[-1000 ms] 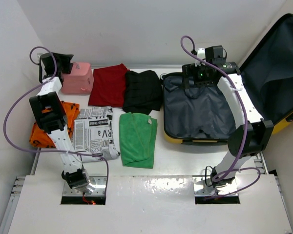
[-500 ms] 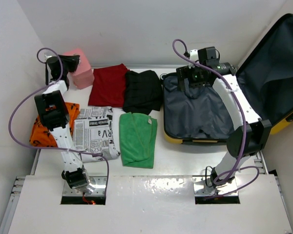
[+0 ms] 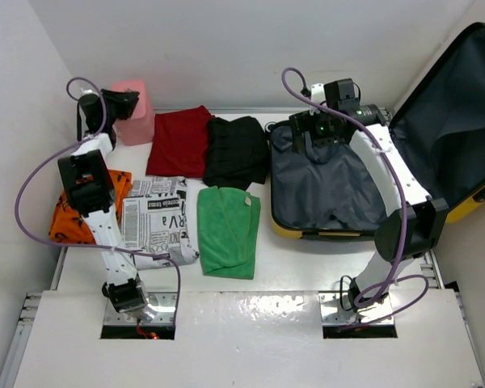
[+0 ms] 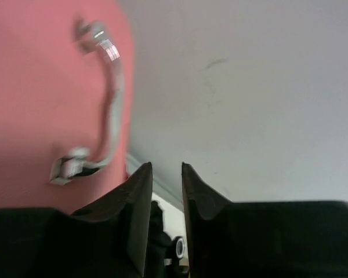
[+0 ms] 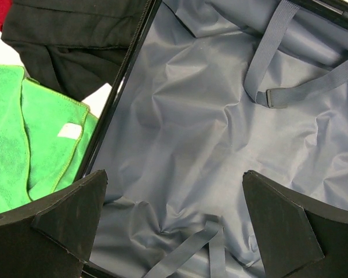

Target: Pack the luggage

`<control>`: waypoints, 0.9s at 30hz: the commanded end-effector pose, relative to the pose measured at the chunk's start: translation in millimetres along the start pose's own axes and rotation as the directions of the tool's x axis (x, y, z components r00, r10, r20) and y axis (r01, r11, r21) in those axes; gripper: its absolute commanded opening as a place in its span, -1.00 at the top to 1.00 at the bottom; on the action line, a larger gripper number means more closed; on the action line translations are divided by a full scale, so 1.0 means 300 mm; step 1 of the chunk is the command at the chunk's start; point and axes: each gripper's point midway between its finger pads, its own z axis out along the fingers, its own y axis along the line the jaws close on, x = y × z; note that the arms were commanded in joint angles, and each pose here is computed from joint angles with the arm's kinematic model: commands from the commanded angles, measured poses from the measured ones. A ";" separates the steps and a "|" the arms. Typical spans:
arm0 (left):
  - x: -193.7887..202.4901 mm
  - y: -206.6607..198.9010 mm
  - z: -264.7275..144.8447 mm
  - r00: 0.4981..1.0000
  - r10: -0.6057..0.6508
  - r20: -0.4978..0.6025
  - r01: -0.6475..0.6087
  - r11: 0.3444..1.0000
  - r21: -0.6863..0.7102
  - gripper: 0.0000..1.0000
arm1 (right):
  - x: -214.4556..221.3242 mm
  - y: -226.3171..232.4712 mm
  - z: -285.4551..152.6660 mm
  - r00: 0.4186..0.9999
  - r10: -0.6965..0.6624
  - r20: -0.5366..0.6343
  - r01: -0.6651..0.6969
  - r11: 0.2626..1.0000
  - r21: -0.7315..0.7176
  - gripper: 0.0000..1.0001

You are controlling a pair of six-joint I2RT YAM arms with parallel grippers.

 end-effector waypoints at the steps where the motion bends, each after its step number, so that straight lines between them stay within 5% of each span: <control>1: -0.123 -0.241 -0.039 0.982 0.183 0.050 -0.187 0.978 0.093 0.30 | -0.023 0.017 -0.036 0.999 -0.028 0.035 0.028 1.000 0.004 -1.00; 4: -0.210 -0.272 -0.040 0.914 0.398 0.084 -0.395 0.917 -0.049 0.25 | -0.012 0.014 -0.041 0.999 -0.026 0.032 0.026 1.000 0.007 -1.00; 8: -0.274 -0.359 -0.036 0.636 0.767 0.080 -0.743 0.637 -0.205 0.33 | -0.006 0.019 -0.042 0.999 -0.033 0.030 0.033 0.999 0.007 -1.00; 12: -0.215 -0.388 -0.034 0.398 0.917 0.000 -0.909 0.395 -0.132 0.18 | -0.019 0.026 -0.038 0.999 -0.041 0.036 0.041 0.999 0.004 -1.00; 15: -0.167 -0.341 -0.019 0.316 0.945 -0.083 -0.945 0.306 -0.115 0.16 | -0.018 0.023 -0.035 0.999 -0.040 0.035 0.040 0.999 0.003 -1.00; 27: -0.052 -0.086 0.037 0.189 0.934 -0.302 -0.980 0.159 -0.119 -0.07 | -0.011 0.022 -0.028 0.999 -0.041 0.026 0.041 0.999 0.002 -1.00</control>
